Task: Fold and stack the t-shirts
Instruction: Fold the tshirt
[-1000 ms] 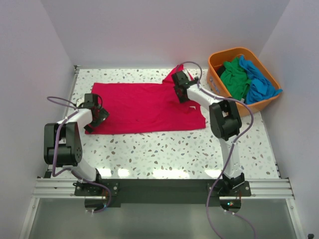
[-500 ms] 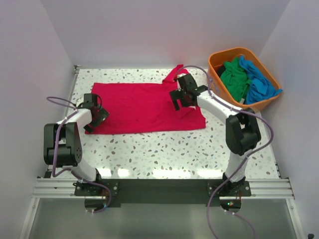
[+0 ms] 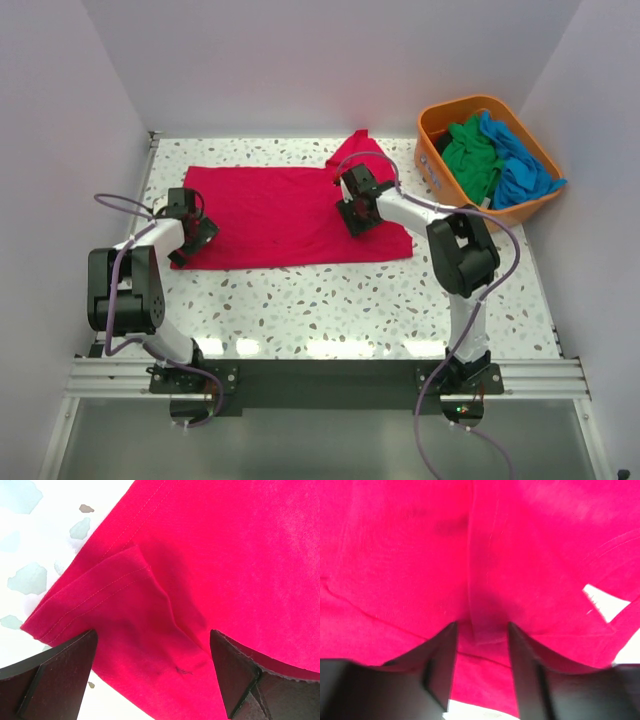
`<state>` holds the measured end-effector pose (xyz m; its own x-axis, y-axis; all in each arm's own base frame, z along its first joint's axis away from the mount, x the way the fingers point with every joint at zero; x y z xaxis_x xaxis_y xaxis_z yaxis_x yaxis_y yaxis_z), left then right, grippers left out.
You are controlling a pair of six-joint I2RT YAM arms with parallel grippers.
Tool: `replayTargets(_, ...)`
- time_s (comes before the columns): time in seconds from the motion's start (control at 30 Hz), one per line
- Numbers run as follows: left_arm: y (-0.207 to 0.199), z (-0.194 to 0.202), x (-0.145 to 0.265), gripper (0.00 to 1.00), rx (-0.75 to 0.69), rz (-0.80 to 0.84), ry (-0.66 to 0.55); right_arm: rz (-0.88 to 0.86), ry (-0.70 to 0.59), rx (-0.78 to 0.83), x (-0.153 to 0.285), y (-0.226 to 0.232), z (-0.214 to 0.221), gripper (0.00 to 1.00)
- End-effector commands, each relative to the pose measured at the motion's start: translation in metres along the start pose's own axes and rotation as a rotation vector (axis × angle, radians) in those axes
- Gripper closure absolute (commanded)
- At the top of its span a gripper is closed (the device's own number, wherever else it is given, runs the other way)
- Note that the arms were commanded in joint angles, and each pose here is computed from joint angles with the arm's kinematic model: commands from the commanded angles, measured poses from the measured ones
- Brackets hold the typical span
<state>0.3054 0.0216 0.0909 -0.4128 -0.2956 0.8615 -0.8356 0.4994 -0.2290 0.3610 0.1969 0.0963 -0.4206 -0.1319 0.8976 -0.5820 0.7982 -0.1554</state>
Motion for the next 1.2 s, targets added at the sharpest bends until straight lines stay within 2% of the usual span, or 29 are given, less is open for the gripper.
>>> replayTargets(0.0, 0.012, 0.003, -0.004, 0.0, -0.011, -0.042, 0.012, 0.047, -0.005, -0.018, 0.0, -0.007, -0.011, 0.54)
replayTargets(0.03, 0.012, 0.004, -0.004, 0.0, -0.012, -0.046, 0.015, 0.059, -0.008, -0.022, 0.001, -0.008, -0.012, 0.62)
replayTargets(0.17, 0.013, 0.004, -0.005, 0.0, -0.015, -0.053, 0.012, 0.097, -0.018, -0.047, 0.004, -0.012, -0.014, 0.71)
replayTargets(0.2, 0.014, 0.004, -0.005, 0.0, -0.016, -0.056, 0.013, 0.104, -0.018, -0.048, 0.004, -0.013, -0.014, 0.76)
replayTargets(0.43, 0.015, 0.004, -0.006, 0.0, -0.021, -0.067, 0.008, 0.112, -0.007, -0.048, 0.003, -0.016, -0.013, 0.84)
replayTargets(0.47, 0.015, 0.004, -0.006, 0.0, -0.023, -0.069, 0.008, 0.1, -0.003, -0.038, 0.002, -0.016, -0.012, 0.88)
replayTargets(0.5, 0.015, 0.003, -0.006, 0.0, -0.019, -0.068, 0.008, 0.093, -0.006, -0.035, 0.002, -0.015, -0.012, 1.0)
replayTargets(0.6, 0.014, 0.003, -0.006, 0.0, -0.024, -0.063, 0.009, 0.113, -0.031, -0.022, 0.009, -0.019, -0.018, 1.0)
replayTargets(0.73, 0.015, 0.003, -0.005, 0.0, -0.027, -0.063, 0.007, 0.233, -0.064, -0.003, 0.022, -0.035, -0.035, 1.0)
replayTargets(0.97, 0.012, 0.002, -0.006, 0.0, -0.036, -0.052, 0.012, 0.396, -0.019, 0.089, 0.02, -0.061, -0.052, 1.0)
replayTargets(1.17, 0.011, 0.001, -0.007, 0.0, -0.04, -0.053, 0.013, 0.463, -0.008, 0.103, 0.009, -0.074, -0.065, 1.0)
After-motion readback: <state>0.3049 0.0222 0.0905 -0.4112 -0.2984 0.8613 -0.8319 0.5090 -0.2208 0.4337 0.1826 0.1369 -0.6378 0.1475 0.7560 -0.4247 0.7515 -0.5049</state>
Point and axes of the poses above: each gripper's point midway between its finger pads, its own x axis back along the fingers, its own y axis along the line the jaws close on, z = x × y, the point moved 8 cm from there along x, back along the fingers, and after that the axes turned 11 degrees about x, right-handed, at the moved point
